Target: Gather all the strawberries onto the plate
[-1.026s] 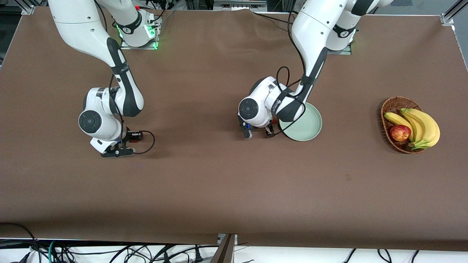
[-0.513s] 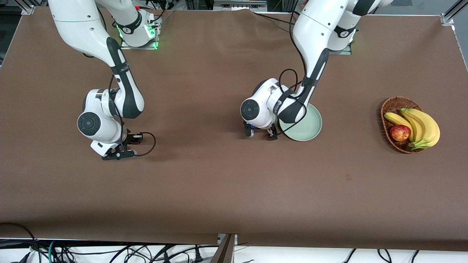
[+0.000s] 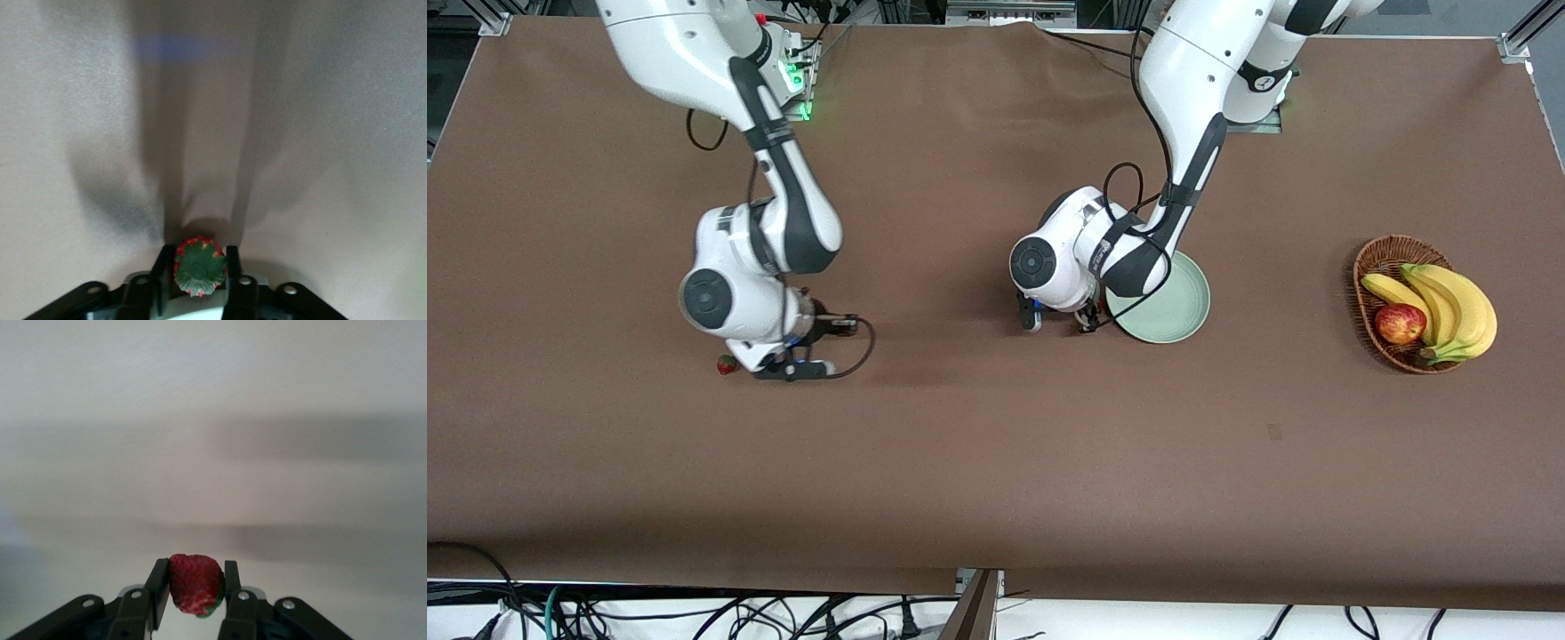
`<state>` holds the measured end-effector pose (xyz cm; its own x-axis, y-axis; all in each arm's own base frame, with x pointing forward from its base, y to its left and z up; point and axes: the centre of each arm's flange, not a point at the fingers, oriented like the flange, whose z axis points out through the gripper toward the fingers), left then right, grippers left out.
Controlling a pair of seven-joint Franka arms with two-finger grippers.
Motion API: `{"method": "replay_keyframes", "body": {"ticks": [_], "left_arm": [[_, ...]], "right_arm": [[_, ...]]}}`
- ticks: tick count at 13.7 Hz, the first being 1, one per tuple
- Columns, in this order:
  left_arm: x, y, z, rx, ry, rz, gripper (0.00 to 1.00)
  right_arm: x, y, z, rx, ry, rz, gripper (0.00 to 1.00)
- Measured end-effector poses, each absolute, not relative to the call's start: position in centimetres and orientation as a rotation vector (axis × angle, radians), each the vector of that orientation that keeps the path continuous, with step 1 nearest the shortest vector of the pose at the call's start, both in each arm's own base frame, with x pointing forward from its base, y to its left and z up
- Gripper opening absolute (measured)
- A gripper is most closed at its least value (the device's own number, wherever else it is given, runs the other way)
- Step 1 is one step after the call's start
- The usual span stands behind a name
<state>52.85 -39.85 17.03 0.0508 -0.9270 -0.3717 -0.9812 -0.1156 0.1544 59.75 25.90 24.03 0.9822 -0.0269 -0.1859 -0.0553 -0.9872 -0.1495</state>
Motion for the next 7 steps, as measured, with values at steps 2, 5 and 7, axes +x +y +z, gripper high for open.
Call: {"method": "replay_keyframes", "body": {"ticks": [2, 5, 7], "left_arm": [[53.6, -39.6, 19.0, -2.181, 1.990, 0.540, 0.32], [55.8, -37.1, 23.8, -2.202, 2.005, 0.503, 0.32], [58.1, -32.9, 25.9, -2.202, 2.039, 0.521, 0.32]], "right_arm": [[58.2, 30.2, 24.4, -2.981, 0.138, 0.256, 0.37], [57.0, 33.0, 24.6, -2.983, 0.209, 0.239, 0.37], [56.7, 33.8, 24.8, -2.977, 0.260, 0.219, 0.37]]}}
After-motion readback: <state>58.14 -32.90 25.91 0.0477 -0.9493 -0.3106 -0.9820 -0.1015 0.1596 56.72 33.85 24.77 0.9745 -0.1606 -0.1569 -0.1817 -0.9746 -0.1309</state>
